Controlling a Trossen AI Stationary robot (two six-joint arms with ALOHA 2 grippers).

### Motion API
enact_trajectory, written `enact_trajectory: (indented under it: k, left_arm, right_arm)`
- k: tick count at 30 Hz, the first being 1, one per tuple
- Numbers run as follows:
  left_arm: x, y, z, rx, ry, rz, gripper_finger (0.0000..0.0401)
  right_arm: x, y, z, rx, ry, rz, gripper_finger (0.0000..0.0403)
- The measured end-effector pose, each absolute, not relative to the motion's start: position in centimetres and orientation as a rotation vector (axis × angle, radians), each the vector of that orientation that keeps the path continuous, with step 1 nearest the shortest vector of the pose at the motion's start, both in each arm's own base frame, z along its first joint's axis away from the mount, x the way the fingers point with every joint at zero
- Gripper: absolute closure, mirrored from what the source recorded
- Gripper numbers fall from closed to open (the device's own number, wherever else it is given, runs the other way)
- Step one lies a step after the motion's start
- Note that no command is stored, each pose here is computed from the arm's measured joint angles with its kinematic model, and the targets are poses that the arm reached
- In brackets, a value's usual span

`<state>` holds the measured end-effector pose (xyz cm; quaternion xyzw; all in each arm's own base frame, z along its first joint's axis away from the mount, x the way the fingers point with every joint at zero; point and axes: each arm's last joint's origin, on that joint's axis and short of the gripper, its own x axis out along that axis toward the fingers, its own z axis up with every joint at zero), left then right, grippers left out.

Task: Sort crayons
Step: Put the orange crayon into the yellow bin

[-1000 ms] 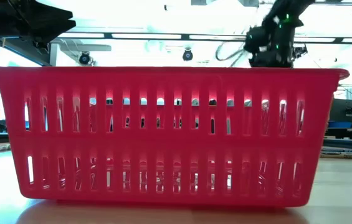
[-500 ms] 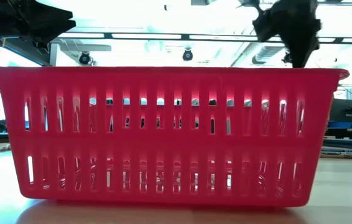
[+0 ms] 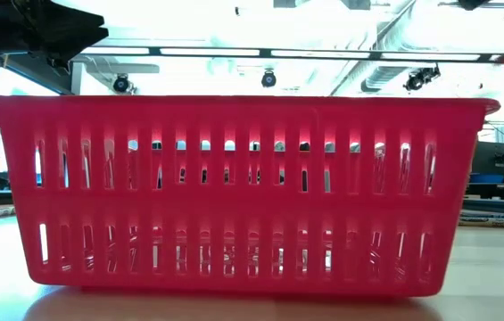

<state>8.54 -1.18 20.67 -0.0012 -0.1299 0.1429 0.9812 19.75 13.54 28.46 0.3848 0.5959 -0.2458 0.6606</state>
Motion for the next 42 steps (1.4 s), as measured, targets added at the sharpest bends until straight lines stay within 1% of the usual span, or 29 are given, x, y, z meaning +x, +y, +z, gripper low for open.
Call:
enact_trajectory:
  k: [3, 6, 11, 19, 25, 32, 42]
  left_arm:
    - [8.5, -1.2, 21.0, 0.032, -0.283, 0.296, 0.0284]
    - [8.3, -1.1, 21.3, 0.028, -0.316, 0.301, 0.0284]
    - [8.3, -1.1, 21.4, 0.013, -0.333, 0.301, 0.0284]
    - [8.3, -1.1, 21.4, 0.001, -0.334, 0.298, 0.0284]
    - [8.3, -1.1, 21.4, 0.002, -0.334, 0.299, 0.0284]
    - [8.3, -1.1, 21.4, 0.003, -0.333, 0.299, 0.0284]
    - [8.3, -1.1, 21.4, 0.003, -0.334, 0.299, 0.0284]
  right_arm:
    - [19.5, 15.6, 28.2, 0.916, 1.308, -0.532, 0.0402]
    - [19.5, 17.5, 27.5, 0.935, 1.31, -0.509, 0.0402]
    - [19.6, 19.3, 25.5, 0.855, 1.458, -0.477, 0.0402]
    - [21.0, 19.2, 23.0, 0.733, 1.519, -0.558, 0.0402]
    - [22.5, 18.8, 21.2, 0.674, 1.623, -0.5, 0.0402]
    - [23.1, 18.3, 21.0, 0.663, 1.637, -0.488, 0.0402]
    - [23.0, 18.9, 21.0, 0.661, 1.641, -0.431, 0.0402]
